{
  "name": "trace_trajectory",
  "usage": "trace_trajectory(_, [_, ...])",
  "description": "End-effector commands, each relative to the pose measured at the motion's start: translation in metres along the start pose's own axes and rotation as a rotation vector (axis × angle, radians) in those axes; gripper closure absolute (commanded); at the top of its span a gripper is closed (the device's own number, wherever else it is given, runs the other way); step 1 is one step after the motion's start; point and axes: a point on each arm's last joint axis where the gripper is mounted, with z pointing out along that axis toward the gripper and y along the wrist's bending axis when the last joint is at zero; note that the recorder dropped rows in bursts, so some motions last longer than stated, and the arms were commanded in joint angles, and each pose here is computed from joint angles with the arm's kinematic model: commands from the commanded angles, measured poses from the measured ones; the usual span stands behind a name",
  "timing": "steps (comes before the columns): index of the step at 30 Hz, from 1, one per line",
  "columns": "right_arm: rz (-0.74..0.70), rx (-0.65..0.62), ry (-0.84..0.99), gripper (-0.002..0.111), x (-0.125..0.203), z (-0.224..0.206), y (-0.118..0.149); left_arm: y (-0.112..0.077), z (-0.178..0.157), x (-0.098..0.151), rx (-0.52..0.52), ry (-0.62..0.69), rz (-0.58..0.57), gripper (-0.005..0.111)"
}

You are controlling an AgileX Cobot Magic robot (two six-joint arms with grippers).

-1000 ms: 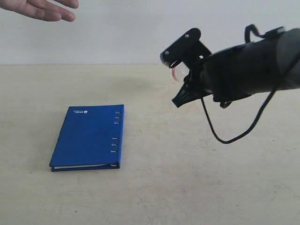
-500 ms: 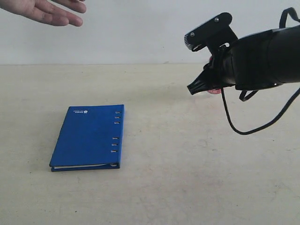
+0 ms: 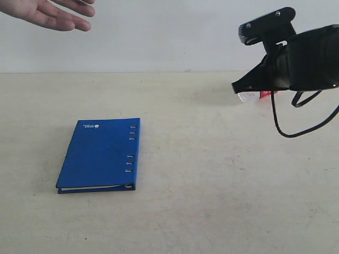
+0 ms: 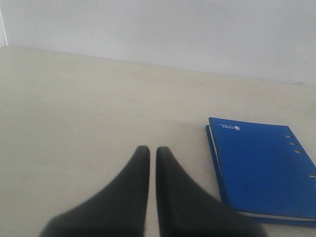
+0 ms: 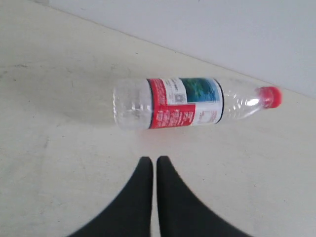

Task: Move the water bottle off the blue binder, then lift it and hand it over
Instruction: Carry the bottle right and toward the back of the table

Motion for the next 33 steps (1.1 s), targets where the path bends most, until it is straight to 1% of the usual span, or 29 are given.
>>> trace_trajectory(1, [0.006,-0.059,-0.033,0.108,-0.004,-0.002,-0.001,0.0,0.0,0.001,-0.002,-0.003,0.007,0.102])
trace_trajectory(3, [0.011,-0.045,-0.032,0.108,-0.004,-0.002,-0.002,0.0,0.0,0.001,-0.002,-0.003,0.007,0.102])
trace_trajectory(4, [0.033,-0.011,-0.035,0.108,-0.005,-0.001,-0.007,0.0,0.0,0.001,-0.002,-0.003,0.007,0.102])
trace_trajectory(5, [0.084,0.031,-0.044,0.108,-0.006,0.0,-0.014,0.0,0.0,0.001,-0.002,-0.003,0.007,0.102])
trace_trajectory(6, [0.164,0.064,-0.055,0.107,-0.008,0.002,-0.022,0.0,0.0,0.001,-0.002,-0.003,0.007,0.102])
trace_trajectory(7, [0.26,0.082,-0.053,0.104,-0.007,0.005,-0.031,0.0,0.0,0.001,-0.002,-0.003,0.007,0.102])
trace_trajectory(8, [0.352,0.082,-0.045,0.099,-0.007,0.007,-0.039,0.0,0.0,0.001,-0.002,-0.003,0.007,0.102])
trace_trajectory(10, [0.537,0.032,-0.001,0.083,0.001,0.016,-0.056,0.0,0.0,0.001,-0.002,-0.003,0.007,0.102])
trace_trajectory(11, [0.576,0.005,0.008,0.073,0.006,0.021,-0.065,0.0,0.0,0.001,-0.002,-0.003,0.007,0.102])
trace_trajectory(12, [0.655,-0.021,0.024,0.064,0.014,0.024,-0.071,0.0,0.0,0.001,-0.002,-0.003,0.007,0.102])
trace_trajectory(13, [0.75,-0.034,0.037,0.058,0.02,0.027,-0.076,0.0,0.0,0.001,-0.002,-0.003,0.007,0.102])
trace_trajectory(14, [0.841,-0.053,0.056,0.054,0.028,0.029,-0.081,0.0,0.0,0.001,-0.002,-0.003,0.007,0.102])
trace_trajectory(17, [1.085,-0.109,0.127,0.053,0.051,0.032,-0.088,0.0,0.0,0.001,-0.002,-0.003,0.007,0.102])
trace_trajectory(20, [1.258,-0.078,0.197,0.053,0.077,0.033,-0.095,0.0,0.0,0.001,-0.002,-0.003,0.007,0.102])
trace_trajectory(22, [1.306,-0.053,0.221,0.053,0.088,0.032,-0.099,0.0,0.0,0.001,-0.002,-0.003,0.007,0.102])
trace_trajectory(25, [1.314,-0.069,0.228,0.053,0.092,0.033,-0.103,0.0,0.0,0.001,-0.002,-0.003,0.007,0.102])
trace_trajectory(27, [1.339,-0.133,0.237,0.053,0.092,0.039,-0.106,0.0,0.0,0.001,-0.002,-0.003,0.007,0.102])
trace_trajectory(32, [1.416,-0.385,0.297,0.053,0.097,0.075,-0.108,0.0,0.0,0.001,-0.002,-0.003,0.007,0.102])
trace_trajectory(33, [1.431,-0.393,0.316,0.053,0.102,0.085,-0.108,0.0,0.0,0.001,-0.002,-0.003,0.007,0.102])
